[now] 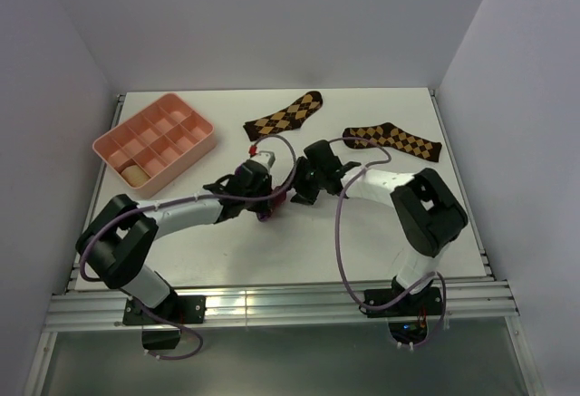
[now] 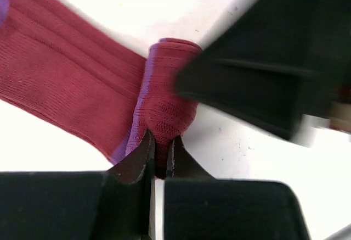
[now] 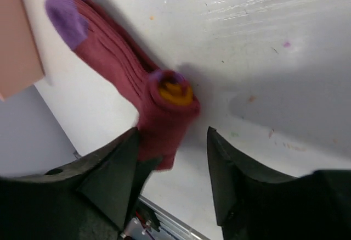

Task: Roll the socks
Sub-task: Roll the sock at the center of the board.

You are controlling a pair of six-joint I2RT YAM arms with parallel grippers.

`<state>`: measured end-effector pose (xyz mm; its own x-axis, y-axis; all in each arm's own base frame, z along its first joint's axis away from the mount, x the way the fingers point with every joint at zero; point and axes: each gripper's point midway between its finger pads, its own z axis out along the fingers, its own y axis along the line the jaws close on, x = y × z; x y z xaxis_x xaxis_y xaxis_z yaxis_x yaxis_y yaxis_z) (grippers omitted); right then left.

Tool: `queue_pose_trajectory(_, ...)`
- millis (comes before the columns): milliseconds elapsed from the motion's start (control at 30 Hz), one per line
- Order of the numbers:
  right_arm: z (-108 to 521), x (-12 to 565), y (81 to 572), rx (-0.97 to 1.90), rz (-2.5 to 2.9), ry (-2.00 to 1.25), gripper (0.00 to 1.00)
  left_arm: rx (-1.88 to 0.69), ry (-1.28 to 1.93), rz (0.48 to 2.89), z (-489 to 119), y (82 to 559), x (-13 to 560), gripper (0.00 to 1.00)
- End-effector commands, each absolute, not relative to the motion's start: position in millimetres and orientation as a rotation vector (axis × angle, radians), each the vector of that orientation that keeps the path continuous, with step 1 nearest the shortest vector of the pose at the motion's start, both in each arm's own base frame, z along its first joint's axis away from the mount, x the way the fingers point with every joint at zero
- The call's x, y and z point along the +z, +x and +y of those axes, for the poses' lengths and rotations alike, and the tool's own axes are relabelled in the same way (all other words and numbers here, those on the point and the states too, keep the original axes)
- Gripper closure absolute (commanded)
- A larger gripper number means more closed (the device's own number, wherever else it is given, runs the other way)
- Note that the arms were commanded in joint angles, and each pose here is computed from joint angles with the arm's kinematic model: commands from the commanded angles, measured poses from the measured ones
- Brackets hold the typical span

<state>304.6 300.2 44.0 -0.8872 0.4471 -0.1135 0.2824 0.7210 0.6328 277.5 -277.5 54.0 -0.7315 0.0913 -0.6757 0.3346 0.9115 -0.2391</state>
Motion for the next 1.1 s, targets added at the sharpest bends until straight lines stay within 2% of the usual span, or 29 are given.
queue_pose_trajectory(0, 284.0, 80.8, 325.9, 0.92, 2.479, 0.634, 0.39, -0.681, 0.223, 2.498, -279.2, 270.4, 60.1, 1.0)
queue_pose_trajectory(200, 280.0, 83.2, 326.7, 0.903, 2.439, 0.652, 0.37, -0.894, 0.063, 2.655, -268.3, 275.3, 42.1, 0.99)
queue_pose_trajectory(467, 302.1, 66.6, 319.7, 0.893, 2.482, 0.615, 0.38, -1.001, -0.269, 2.679, -233.4, 284.1, 35.0, 0.99)
queue_pose_trajectory(633, 321.7, 66.5, 322.8, 0.887, 2.481, 0.569, 0.38, -1.037, -0.44, 2.678, -219.7, 272.1, 24.0, 0.99)
queue_pose_trajectory(767, 338.1, 66.3, 323.7, 0.908, 2.492, 0.541, 0.38, -1.079, -0.494, 2.663, -218.4, 269.6, 17.2, 0.99)
queue_pose_trajectory(1067, 355.9, 60.1, 323.9, 0.912, 2.51, 0.511, 0.38, -1.005, -0.482, 2.726, -211.3, 272.7, 1.9, 0.99)
